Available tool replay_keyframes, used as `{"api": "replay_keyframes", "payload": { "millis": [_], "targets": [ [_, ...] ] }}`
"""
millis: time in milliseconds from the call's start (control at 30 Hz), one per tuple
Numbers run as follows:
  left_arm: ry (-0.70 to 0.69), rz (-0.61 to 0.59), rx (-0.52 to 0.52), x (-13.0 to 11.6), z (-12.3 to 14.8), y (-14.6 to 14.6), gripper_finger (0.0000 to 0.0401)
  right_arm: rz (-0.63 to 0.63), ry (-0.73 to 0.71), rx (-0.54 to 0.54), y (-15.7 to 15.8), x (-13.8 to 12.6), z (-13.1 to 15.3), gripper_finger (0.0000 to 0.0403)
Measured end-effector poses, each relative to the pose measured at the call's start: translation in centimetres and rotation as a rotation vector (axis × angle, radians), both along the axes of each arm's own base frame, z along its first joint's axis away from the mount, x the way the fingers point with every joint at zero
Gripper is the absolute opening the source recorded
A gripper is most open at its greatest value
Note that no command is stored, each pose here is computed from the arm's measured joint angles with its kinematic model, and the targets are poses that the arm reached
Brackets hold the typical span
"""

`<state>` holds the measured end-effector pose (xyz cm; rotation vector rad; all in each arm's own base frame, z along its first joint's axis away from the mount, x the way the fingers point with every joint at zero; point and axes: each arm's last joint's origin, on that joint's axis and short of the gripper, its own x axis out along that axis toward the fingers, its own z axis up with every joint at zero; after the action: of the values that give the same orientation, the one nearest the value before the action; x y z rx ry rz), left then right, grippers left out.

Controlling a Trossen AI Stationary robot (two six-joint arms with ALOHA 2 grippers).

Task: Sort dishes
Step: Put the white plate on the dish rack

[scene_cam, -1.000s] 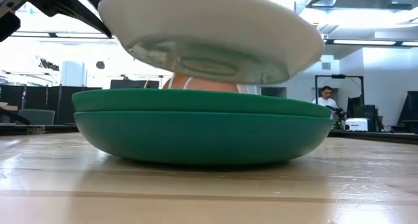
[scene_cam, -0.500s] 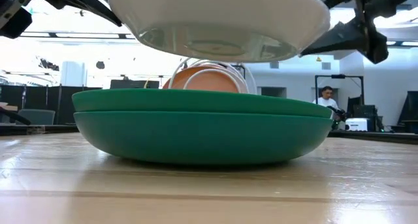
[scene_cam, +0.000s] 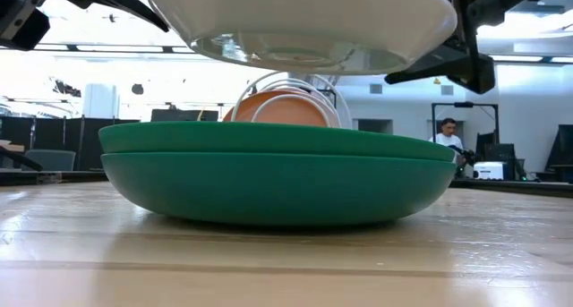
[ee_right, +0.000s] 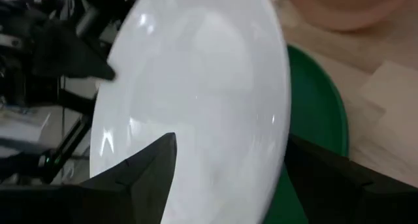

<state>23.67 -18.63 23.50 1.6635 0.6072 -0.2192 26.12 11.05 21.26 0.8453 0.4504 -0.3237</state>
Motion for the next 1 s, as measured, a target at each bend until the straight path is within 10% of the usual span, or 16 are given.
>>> {"api": "replay_keyframes", "payload": {
  "millis": [300, 1000],
  "targets": [
    [0.008, -0.014, 0.02, 0.0, 0.0, 0.0, 0.0, 0.08, 0.004, 0.058, -0.7, 0.6, 0.2, 0.0267],
    [0.013, -0.02, 0.056, 0.0, 0.0, 0.1, 0.0, 0.094, 0.047, 0.082, -1.5, 0.7, -0.2, 0.0045]
  ]
}}
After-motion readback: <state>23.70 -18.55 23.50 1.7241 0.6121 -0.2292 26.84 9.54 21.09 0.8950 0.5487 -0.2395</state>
